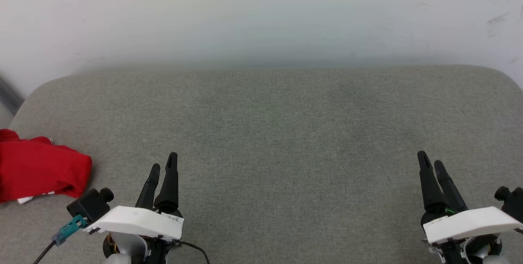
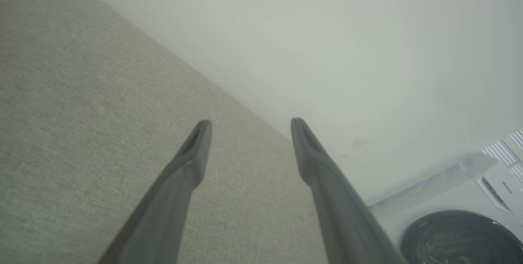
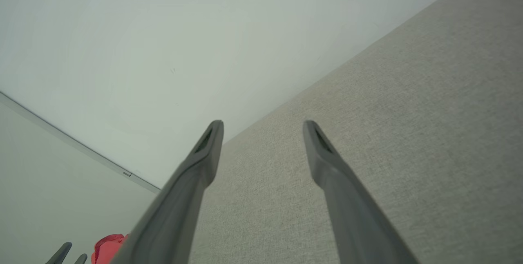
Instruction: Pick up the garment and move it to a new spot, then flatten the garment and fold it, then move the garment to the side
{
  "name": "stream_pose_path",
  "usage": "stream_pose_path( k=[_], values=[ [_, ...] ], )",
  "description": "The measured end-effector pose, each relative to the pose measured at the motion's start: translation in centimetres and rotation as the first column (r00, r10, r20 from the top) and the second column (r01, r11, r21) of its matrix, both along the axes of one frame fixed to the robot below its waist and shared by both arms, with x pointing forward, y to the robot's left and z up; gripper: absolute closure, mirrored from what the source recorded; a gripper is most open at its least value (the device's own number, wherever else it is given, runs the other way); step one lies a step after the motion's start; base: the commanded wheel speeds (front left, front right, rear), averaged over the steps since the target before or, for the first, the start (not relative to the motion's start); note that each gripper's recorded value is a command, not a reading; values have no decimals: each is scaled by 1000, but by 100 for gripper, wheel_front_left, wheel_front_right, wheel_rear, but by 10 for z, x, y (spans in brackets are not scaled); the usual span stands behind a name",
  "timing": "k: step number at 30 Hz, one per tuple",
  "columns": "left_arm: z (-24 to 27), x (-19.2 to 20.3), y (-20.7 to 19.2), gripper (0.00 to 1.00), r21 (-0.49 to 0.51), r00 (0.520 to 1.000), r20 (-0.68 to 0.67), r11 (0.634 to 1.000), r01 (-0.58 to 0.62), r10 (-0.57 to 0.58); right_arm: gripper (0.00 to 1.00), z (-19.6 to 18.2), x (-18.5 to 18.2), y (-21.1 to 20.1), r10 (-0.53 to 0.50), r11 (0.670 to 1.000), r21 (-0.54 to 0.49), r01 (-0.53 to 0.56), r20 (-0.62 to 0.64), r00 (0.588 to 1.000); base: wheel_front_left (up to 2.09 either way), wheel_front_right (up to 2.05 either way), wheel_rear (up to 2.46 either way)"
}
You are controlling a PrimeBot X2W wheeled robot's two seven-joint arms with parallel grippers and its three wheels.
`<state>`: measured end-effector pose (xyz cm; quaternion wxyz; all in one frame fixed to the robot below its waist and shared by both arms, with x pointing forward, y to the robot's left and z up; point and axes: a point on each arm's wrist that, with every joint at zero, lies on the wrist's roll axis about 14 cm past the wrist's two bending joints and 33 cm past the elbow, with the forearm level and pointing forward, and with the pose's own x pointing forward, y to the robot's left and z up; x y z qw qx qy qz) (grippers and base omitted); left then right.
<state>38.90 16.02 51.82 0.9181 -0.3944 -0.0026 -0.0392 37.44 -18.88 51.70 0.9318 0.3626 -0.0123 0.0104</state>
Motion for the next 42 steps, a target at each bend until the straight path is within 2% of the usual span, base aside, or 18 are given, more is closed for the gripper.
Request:
stream_pose_path(
  k=[7,16,28,42],
  values=[
    [1,2,-1,0,128,1000,12,992,-4,2,0,2,0,6,22,993,-118,-21,1,1000,0,0,0],
    [3,3,-6,0,276,999,34,961,5,-16,0,6,1,9,36,967,-253,-32,9,999,0,0,0],
    [5,2,-13,0,429,997,64,903,2,-33,0,10,1,10,45,917,-398,-35,16,999,0,0,0],
    [8,1,-17,0,557,994,97,830,-10,-52,0,11,1,14,57,852,-522,-44,9,998,0,0,0]
  ],
)
